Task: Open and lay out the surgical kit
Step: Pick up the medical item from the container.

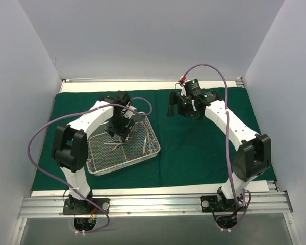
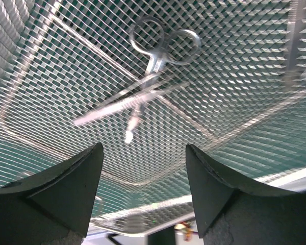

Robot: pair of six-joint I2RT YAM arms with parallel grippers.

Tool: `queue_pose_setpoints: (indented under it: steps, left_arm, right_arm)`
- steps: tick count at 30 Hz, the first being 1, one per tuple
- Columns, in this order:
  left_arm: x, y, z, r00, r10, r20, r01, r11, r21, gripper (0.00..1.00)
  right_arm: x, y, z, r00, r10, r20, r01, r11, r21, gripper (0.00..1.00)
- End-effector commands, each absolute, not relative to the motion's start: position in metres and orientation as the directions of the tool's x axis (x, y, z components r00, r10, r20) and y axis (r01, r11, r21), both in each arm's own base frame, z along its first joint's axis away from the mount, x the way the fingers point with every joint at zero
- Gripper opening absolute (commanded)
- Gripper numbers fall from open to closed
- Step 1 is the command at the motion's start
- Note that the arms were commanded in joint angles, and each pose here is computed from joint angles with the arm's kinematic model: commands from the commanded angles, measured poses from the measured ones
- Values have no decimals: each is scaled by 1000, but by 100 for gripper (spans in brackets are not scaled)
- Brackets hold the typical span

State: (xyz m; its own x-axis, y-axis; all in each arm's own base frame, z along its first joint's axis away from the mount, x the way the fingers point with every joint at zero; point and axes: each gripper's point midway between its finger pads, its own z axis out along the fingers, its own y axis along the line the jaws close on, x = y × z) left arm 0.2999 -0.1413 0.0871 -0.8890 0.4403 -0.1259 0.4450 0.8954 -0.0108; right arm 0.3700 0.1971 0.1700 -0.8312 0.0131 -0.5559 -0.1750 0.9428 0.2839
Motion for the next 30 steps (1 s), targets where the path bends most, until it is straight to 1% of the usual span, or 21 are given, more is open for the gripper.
queue_pose_setpoints:
  steps: [1, 4, 6, 7, 8, 10, 11, 12, 14, 15, 16, 22, 27, 28, 30]
  left_arm:
    - [319, -127, 80, -827, 546, -137, 541, 838, 75, 74]
    - [321, -132, 70, -790, 599, -134, 596, 800, 68, 73]
    - [326, -134, 68, -784, 606, -136, 603, 795, 68, 70]
    - [329, -137, 67, -785, 604, -140, 601, 797, 65, 68]
    - [332, -143, 69, -784, 600, -159, 599, 798, 57, 62]
    - [349, -163, 77, -773, 586, -243, 593, 804, 51, 58]
    - [354, -170, 81, -774, 574, -268, 586, 809, 41, 57]
    - [357, -184, 83, -772, 558, -304, 587, 810, -5, 58]
    - [362, -193, 79, -795, 517, -318, 555, 831, -38, 59]
    - [364, -190, 75, -805, 510, -302, 540, 842, -18, 59]
    - [362, -187, 63, -827, 500, -257, 522, 853, -17, 60]
    - [366, -179, 41, -827, 519, -216, 531, 847, 2, 61]
    - [361, -168, 45, -827, 520, -213, 529, 848, 16, 60]
    - [360, -164, 53, -825, 516, -230, 525, 851, 24, 60]
    - [358, -155, 56, -828, 511, -230, 515, 856, 45, 60]
  right_arm:
    - [368, 188, 192, -788, 55, -613, -180, 932, 315, 84]
    - [360, 181, 184, -798, 65, -599, -169, 930, 326, 84]
    - [356, 178, 179, -805, 66, -589, -164, 930, 328, 84]
    - [355, 175, 179, -804, 72, -590, -158, 931, 330, 84]
    - [355, 172, 179, -805, 76, -588, -153, 932, 329, 84]
    - [353, 170, 176, -811, 80, -579, -145, 933, 331, 84]
    - [353, 168, 175, -813, 84, -577, -139, 933, 331, 84]
    - [353, 167, 177, -811, 87, -578, -137, 933, 332, 84]
    - [353, 166, 179, -809, 92, -581, -133, 934, 333, 84]
    - [353, 165, 180, -808, 94, -582, -131, 934, 332, 84]
    - [354, 164, 182, -805, 98, -585, -126, 936, 329, 84]
    - [353, 159, 184, -805, 122, -581, -101, 936, 336, 84]
    - [350, 158, 181, -810, 131, -571, -89, 936, 341, 84]
    - [349, 158, 180, -811, 132, -570, -87, 936, 342, 84]
    - [350, 161, 178, -815, 134, -564, -90, 932, 351, 84]
